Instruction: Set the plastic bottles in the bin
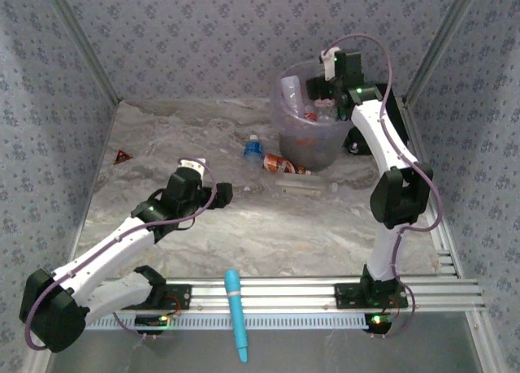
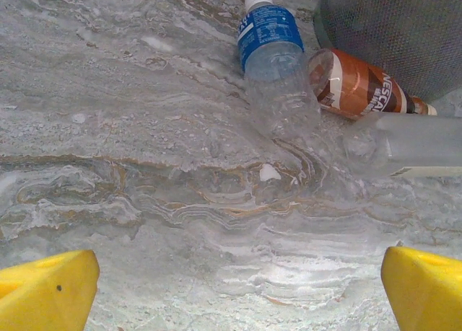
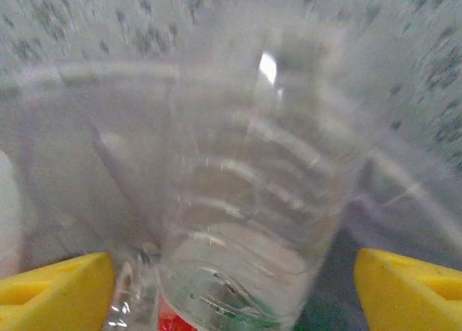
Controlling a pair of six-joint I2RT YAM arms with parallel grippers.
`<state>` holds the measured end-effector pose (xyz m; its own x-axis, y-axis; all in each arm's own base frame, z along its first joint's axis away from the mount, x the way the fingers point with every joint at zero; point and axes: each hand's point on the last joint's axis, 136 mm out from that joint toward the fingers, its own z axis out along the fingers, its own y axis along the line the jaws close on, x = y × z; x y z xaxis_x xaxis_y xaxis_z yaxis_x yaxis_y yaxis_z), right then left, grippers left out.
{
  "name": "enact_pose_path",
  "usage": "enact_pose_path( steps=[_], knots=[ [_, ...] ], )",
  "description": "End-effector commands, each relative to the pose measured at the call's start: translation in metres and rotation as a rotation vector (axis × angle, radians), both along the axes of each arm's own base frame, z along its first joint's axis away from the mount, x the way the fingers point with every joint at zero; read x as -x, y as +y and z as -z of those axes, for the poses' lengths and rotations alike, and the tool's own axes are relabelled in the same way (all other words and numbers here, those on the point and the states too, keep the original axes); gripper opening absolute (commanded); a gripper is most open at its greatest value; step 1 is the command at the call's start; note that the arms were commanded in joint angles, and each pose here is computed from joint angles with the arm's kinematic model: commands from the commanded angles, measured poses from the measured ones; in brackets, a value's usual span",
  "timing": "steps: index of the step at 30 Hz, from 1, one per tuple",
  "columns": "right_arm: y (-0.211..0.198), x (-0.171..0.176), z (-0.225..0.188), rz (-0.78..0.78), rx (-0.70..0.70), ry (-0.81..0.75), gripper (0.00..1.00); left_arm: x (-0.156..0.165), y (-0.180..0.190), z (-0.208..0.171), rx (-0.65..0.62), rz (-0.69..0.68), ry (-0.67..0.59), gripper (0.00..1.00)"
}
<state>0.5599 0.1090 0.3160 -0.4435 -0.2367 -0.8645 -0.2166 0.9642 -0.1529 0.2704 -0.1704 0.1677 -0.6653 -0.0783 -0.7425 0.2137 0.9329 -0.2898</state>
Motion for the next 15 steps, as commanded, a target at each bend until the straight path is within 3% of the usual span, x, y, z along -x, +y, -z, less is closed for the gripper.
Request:
enact_pose_path(
  steps=[1, 8, 12, 15],
  knots=[
    [-0.007, 0.018, -0.047, 0.015, 0.004, -0.038, 0.90, -0.001, 0.005, -0.003, 0.006, -0.021, -0.013, 1.00],
    [-0.025, 0.008, -0.091, 0.071, -0.104, -0.144, 0.88, -0.002, 0.004, -0.003, 0.008, -0.021, -0.017, 1.00],
    [-0.042, -0.019, -0.100, 0.164, -0.215, -0.195, 0.74, -0.002, 0.002, -0.002, 0.014, -0.014, -0.010, 1.00],
    [-0.035, -0.036, -0.100, 0.124, -0.226, -0.214, 0.66, -0.001, 0.003, -0.002, 0.016, -0.015, -0.008, 1.00]
  ],
)
